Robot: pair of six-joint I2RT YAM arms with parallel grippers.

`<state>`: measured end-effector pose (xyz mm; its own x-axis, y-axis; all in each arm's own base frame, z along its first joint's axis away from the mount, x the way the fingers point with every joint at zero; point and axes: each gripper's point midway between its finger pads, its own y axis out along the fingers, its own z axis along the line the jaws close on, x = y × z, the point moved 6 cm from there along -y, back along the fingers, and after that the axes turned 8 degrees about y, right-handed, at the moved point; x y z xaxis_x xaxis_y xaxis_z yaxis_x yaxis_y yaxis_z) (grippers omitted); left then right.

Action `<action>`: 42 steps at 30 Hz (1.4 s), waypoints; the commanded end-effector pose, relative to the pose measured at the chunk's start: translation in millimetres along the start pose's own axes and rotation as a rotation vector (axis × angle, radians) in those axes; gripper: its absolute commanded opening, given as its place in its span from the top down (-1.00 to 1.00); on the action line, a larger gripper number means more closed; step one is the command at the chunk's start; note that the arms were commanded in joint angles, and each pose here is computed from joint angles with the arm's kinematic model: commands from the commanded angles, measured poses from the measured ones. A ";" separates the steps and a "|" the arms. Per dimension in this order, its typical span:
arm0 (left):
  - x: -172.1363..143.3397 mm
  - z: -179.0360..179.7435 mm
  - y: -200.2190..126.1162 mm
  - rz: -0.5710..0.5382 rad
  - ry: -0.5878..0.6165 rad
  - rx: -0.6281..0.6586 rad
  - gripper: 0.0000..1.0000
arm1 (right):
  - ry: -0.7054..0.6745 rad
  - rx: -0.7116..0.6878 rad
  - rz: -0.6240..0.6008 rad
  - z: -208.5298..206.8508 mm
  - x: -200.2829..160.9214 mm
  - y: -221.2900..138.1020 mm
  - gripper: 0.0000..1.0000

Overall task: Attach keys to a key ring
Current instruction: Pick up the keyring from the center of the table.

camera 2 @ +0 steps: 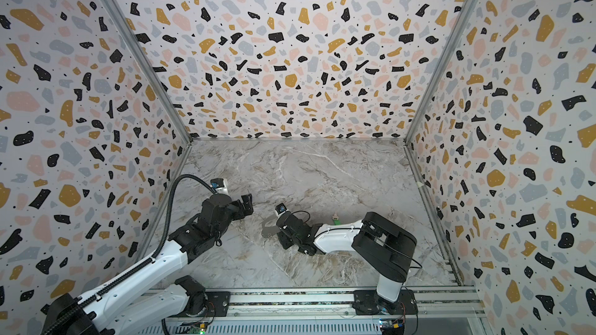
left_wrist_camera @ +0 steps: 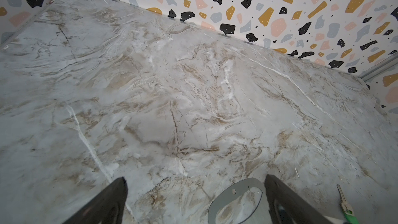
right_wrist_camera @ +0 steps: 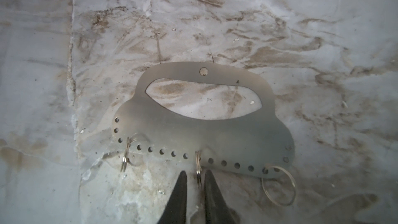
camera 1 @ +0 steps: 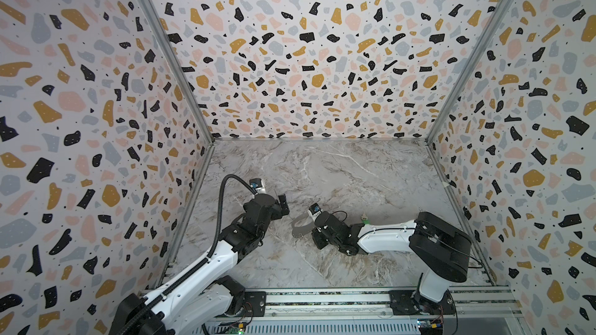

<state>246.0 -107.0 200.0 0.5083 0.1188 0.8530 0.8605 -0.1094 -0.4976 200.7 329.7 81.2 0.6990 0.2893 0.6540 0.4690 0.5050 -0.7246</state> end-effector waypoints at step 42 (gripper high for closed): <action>61.4 -79.2 -122.5 -0.362 0.152 -0.803 -0.55 | -0.498 0.616 -0.604 26.1 70.6 -205.0 1.00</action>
<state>180.8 -153.5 313.7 0.2135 0.1419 0.9666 0.7486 -0.6595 -0.0686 151.3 271.9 258.0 0.1441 0.1672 0.9753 0.3011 0.9315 -0.2042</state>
